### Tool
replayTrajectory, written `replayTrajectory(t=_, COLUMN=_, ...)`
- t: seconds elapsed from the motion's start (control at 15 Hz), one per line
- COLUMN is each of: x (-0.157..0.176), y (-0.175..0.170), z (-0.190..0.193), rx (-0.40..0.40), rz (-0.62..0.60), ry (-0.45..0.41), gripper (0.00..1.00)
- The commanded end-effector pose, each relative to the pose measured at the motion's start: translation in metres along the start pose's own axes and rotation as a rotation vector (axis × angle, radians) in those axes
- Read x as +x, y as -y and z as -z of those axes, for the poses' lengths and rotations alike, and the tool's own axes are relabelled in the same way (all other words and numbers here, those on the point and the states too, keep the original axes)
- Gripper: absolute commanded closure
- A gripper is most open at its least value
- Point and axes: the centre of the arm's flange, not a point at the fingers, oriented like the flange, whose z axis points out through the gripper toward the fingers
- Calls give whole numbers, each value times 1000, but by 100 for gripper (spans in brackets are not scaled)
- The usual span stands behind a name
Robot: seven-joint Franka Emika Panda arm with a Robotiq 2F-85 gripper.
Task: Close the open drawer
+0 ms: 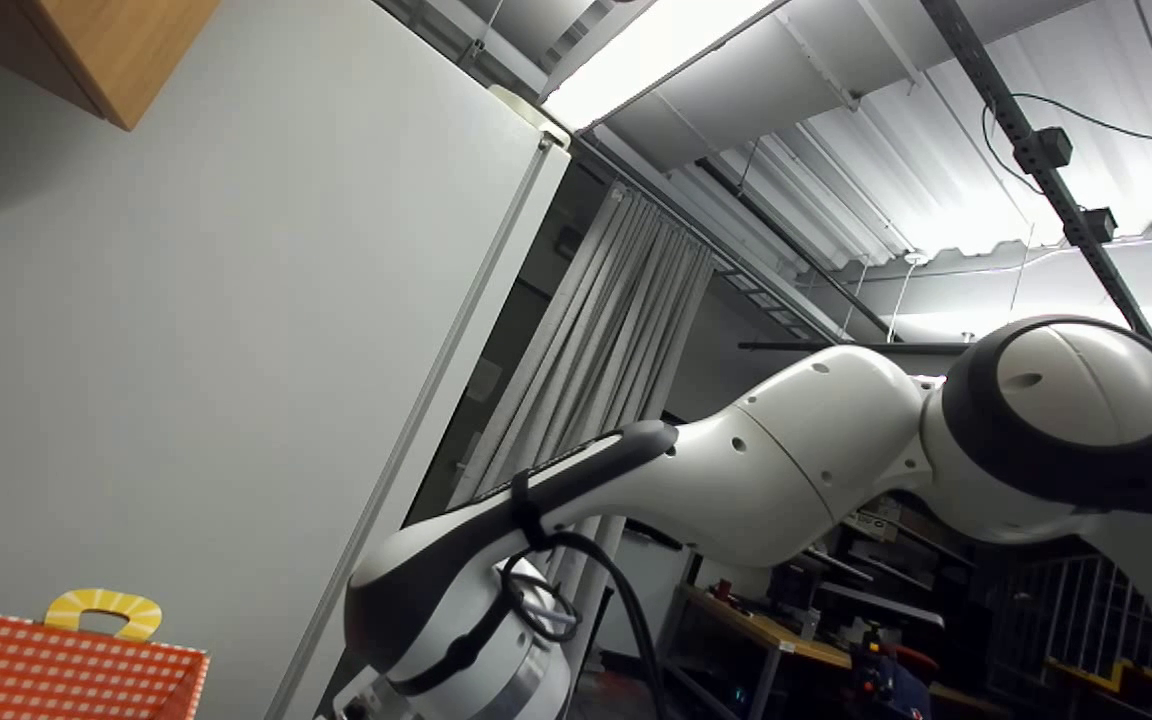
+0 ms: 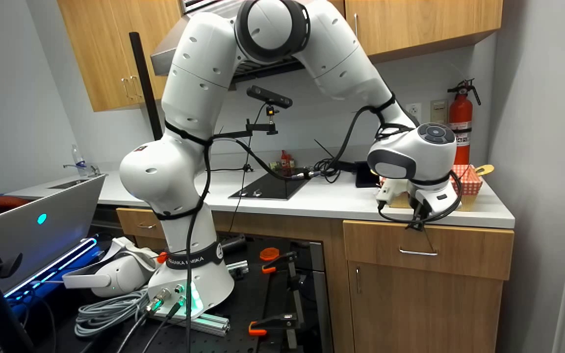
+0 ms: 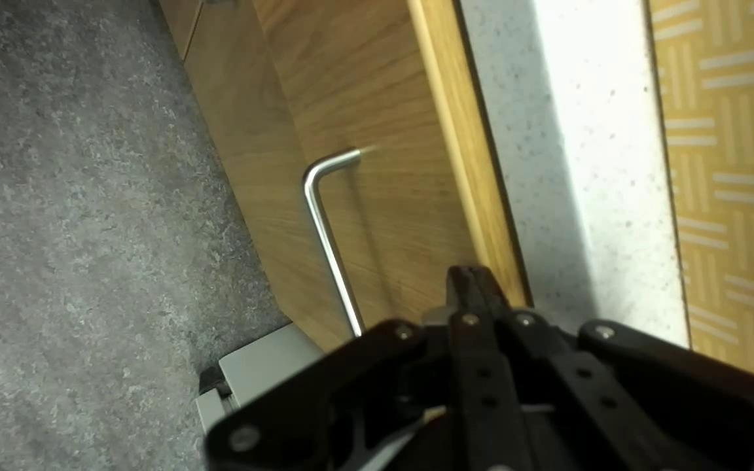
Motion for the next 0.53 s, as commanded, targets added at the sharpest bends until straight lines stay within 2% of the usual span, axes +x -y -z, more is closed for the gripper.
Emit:
replayTrajectory(t=0.0, x=-11, y=1, z=-2, rx=29, rz=14, ry=12, gripper=100)
replayTrajectory(t=0.47, x=-10, y=2, z=5, rx=23, rz=40, ry=19, gripper=100)
